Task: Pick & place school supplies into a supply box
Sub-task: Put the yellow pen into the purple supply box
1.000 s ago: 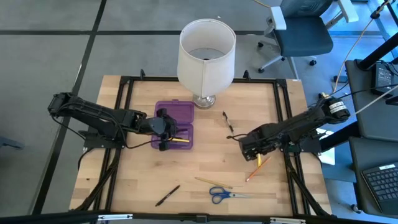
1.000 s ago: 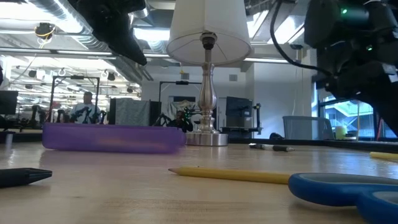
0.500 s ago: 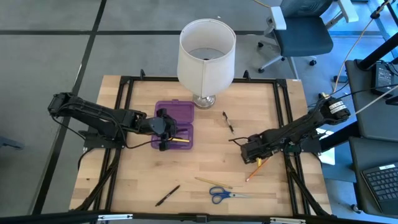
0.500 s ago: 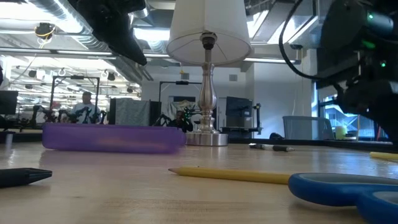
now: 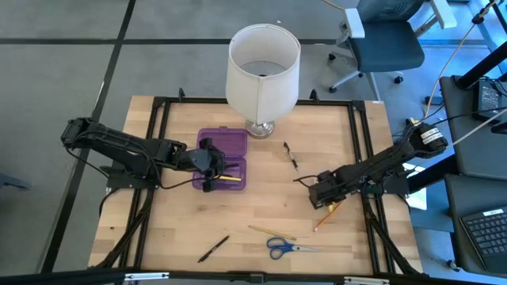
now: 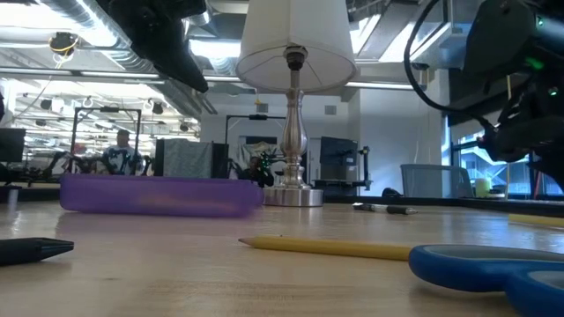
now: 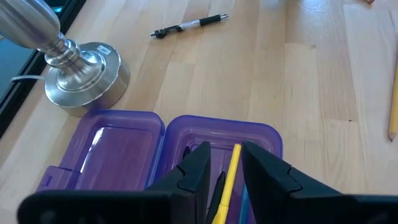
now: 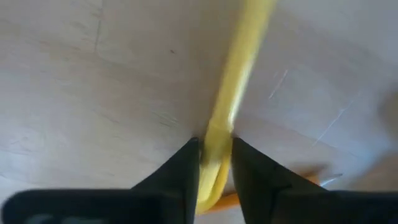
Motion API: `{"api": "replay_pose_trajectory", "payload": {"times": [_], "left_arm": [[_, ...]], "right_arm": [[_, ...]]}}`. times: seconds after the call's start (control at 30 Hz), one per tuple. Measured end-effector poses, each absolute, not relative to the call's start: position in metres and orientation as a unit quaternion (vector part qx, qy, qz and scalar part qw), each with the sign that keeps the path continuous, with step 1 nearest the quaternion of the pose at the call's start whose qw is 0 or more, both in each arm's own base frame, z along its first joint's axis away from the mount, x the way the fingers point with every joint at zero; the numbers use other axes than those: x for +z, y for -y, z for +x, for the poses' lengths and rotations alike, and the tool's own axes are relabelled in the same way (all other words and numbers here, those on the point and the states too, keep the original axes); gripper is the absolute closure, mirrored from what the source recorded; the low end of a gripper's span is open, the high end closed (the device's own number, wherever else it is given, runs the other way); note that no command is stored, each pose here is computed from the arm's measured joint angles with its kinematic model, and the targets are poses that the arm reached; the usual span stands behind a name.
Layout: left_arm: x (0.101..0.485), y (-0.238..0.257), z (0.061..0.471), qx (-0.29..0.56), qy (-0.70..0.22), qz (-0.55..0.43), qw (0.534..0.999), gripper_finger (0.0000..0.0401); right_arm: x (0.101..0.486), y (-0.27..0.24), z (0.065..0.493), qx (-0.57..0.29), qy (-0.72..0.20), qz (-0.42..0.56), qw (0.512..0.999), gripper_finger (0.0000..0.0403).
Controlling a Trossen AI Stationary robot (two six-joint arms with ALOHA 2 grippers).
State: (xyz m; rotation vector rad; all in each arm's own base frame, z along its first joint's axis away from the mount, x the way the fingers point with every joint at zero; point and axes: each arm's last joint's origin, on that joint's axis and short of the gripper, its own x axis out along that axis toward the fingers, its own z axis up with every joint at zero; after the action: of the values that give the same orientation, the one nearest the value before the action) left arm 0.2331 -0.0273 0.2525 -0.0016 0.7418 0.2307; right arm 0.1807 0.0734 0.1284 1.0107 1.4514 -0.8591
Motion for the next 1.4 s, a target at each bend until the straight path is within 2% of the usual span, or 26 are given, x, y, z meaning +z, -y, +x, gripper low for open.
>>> {"api": "replay_pose_trajectory", "payload": {"times": [0.2, 0.43, 0.53, 0.77, 1.0, 1.17, 1.3, 1.4], "left_arm": [[0.252, 0.027, 0.233, 0.112, -0.362, -0.001, 0.926, 0.0319], [0.253, 0.027, 0.233, 0.114, -0.360, -0.007, 0.926, 0.0315], [0.254, 0.028, 0.235, 0.110, -0.345, -0.041, 0.931, 0.0315], [0.258, 0.040, 0.248, 0.004, -0.218, -0.063, 0.974, 0.0317], [0.238, 0.040, 0.248, -0.016, -0.080, -0.085, 0.993, 0.0317], [0.229, 0.042, 0.248, -0.057, -0.006, -0.054, 0.997, 0.0316], [0.225, 0.044, 0.252, -0.083, 0.006, -0.065, 0.994, 0.0314], [0.222, 0.045, 0.255, -0.088, 0.014, -0.070, 0.994, 0.0297]], "right_arm": [[0.131, -0.076, 0.183, -0.342, -0.620, 0.400, 0.582, 0.0347], [0.148, -0.082, 0.199, -0.338, -0.570, 0.358, 0.658, 0.0350], [0.160, -0.087, 0.210, -0.320, -0.542, 0.341, 0.698, 0.0351], [0.195, -0.100, 0.243, -0.255, -0.408, 0.262, 0.837, 0.0351], [0.226, -0.116, 0.271, -0.138, -0.262, 0.177, 0.938, 0.0351], [0.243, -0.121, 0.281, -0.080, -0.176, 0.113, 0.975, 0.0350], [0.253, -0.122, 0.285, -0.061, -0.131, 0.076, 0.987, 0.0350], [0.256, -0.121, 0.289, -0.058, -0.108, 0.058, 0.991, 0.0350]]}}
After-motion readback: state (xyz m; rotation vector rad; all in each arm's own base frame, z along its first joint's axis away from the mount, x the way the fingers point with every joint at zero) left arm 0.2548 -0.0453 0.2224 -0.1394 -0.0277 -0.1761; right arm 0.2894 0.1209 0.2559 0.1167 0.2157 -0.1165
